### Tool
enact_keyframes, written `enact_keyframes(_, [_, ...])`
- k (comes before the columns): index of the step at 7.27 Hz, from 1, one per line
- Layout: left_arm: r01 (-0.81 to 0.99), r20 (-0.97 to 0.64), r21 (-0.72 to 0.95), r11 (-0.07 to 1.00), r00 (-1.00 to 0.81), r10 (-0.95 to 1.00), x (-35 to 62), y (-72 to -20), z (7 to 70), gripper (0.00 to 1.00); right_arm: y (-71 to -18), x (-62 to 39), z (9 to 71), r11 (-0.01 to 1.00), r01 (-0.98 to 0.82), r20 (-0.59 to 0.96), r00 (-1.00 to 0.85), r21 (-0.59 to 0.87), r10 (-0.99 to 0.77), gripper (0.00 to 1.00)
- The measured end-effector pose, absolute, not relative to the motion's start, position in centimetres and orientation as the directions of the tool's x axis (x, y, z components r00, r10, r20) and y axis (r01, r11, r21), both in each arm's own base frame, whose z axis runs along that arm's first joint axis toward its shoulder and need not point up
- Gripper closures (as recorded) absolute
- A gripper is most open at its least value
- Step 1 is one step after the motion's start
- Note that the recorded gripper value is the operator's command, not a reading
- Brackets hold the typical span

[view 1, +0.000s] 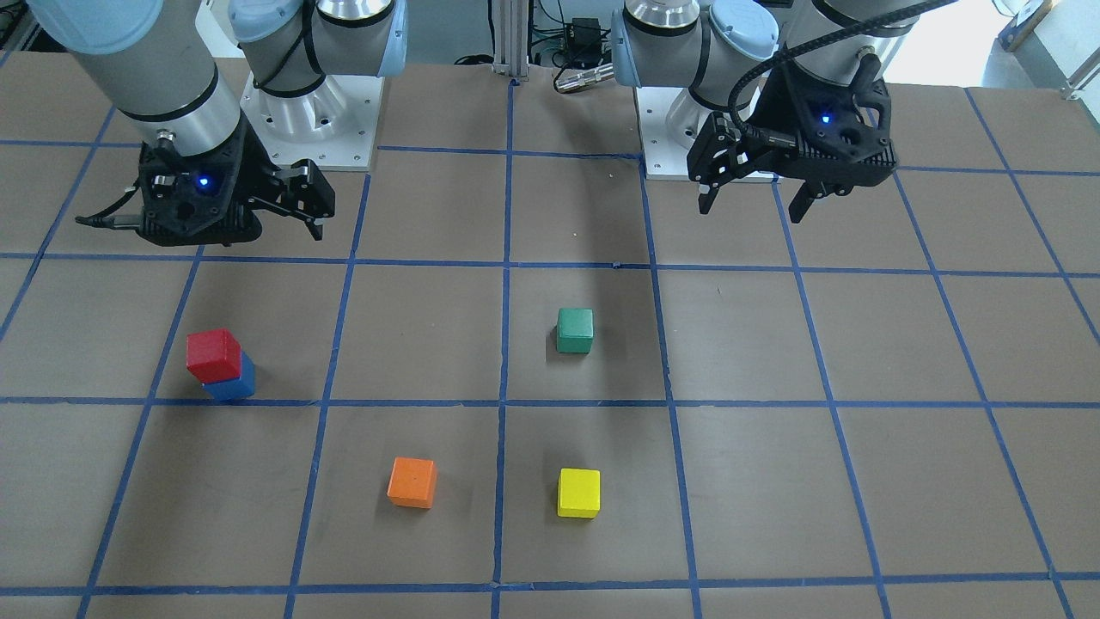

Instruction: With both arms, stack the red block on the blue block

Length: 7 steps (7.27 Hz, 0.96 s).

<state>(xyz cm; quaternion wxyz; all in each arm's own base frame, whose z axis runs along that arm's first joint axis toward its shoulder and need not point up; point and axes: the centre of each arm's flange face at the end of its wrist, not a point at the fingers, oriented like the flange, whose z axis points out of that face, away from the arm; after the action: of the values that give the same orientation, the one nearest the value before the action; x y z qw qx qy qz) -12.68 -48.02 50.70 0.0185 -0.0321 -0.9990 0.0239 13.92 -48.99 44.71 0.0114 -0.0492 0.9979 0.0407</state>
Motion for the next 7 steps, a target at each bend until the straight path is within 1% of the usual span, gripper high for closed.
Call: enact_keyframes(7, [0.063, 0.035, -0.05, 0.997, -0.997, 0.065, -12.7, -48.0, 50.7, 0.0, -47.1, 13.9, 46.8, 0.995, -0.069, -0.021, -0.997, 0.075, -0.068, 0.0])
